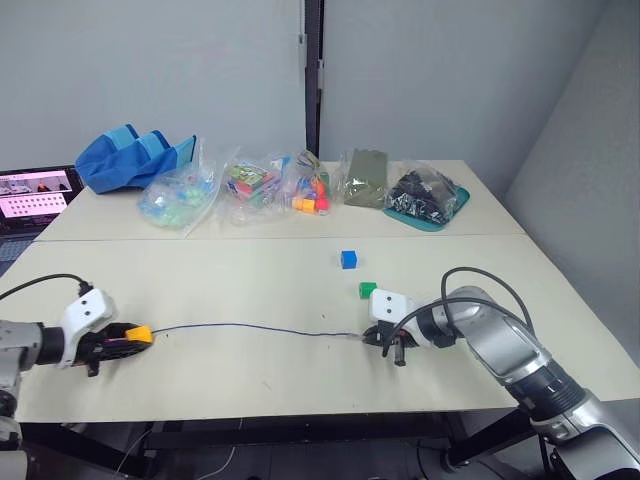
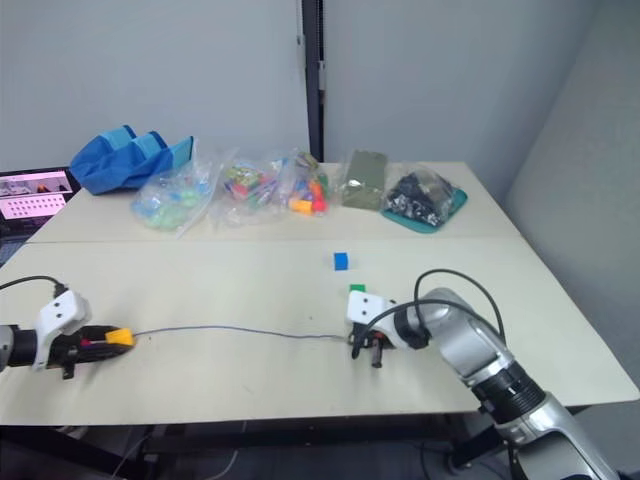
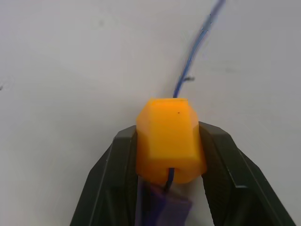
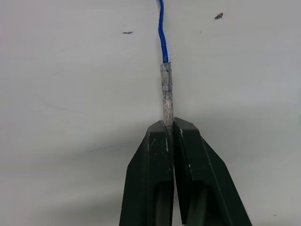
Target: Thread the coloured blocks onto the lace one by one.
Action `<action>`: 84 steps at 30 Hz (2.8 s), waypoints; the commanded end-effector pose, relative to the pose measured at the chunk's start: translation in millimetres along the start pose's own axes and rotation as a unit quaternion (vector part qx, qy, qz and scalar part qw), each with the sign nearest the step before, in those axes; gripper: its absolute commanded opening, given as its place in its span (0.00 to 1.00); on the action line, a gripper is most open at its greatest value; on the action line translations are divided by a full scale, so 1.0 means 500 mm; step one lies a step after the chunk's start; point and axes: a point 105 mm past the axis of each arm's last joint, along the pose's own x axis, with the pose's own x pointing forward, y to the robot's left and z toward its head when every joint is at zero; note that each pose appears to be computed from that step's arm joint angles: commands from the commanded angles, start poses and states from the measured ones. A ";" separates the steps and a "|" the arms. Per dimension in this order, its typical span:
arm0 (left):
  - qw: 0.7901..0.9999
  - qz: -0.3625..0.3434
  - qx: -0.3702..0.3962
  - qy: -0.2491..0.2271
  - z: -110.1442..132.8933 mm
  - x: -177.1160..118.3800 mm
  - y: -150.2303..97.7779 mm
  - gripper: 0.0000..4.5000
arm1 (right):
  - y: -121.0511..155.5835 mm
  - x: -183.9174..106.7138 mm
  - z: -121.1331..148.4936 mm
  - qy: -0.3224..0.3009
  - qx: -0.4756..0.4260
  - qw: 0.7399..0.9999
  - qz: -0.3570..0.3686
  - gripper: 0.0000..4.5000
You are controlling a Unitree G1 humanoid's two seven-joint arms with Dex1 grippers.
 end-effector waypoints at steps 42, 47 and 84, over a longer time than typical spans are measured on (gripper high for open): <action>0.905 -0.318 0.097 -0.266 0.366 0.379 -0.387 0.87 | 0.019 -0.002 0.056 0.004 -0.009 0.998 0.054 0.00; 0.906 -0.320 0.094 -0.260 0.365 0.394 -0.399 0.66 | 0.021 0.001 0.053 0.006 -0.004 0.999 0.054 0.00; 0.894 -0.333 0.051 -0.297 0.356 0.374 -0.381 0.00 | -0.024 -0.179 0.002 -0.073 0.117 0.974 -0.180 0.90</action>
